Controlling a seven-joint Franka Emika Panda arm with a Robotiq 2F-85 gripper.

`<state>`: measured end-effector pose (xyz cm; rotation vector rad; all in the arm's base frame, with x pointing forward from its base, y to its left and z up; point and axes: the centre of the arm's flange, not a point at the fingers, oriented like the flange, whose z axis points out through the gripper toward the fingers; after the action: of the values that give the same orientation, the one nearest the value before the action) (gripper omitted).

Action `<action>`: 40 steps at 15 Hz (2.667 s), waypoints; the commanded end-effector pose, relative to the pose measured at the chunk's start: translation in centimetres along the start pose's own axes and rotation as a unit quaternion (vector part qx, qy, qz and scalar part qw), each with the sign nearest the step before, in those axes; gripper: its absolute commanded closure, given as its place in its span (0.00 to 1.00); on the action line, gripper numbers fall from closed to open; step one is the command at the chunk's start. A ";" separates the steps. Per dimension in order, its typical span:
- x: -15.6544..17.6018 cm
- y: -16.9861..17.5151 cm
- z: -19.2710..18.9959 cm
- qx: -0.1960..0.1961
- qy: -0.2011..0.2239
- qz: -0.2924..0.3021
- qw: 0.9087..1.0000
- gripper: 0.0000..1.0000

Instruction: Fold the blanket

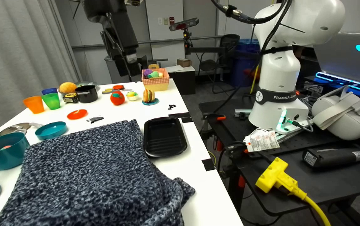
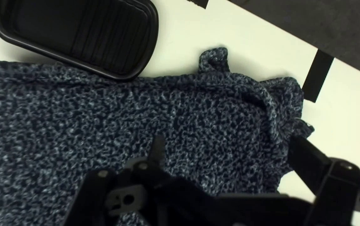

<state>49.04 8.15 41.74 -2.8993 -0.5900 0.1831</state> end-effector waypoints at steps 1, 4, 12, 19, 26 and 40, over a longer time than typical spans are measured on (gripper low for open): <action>0.3 0.0 0.9 0.005 -0.008 -0.006 1.000 0.00; 0.5 0.1 1.6 0.009 -0.015 -0.012 1.000 0.00; 3.3 -6.1 3.5 0.028 0.025 -0.069 0.997 0.00; 6.1 -15.2 7.5 0.002 0.072 -0.157 0.985 0.00; 7.6 -16.2 9.9 -0.023 0.104 -0.165 0.980 0.00; 9.2 -21.1 12.3 -0.054 0.128 -0.186 0.973 0.00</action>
<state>47.45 30.21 34.07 -2.7635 -1.0887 -0.2282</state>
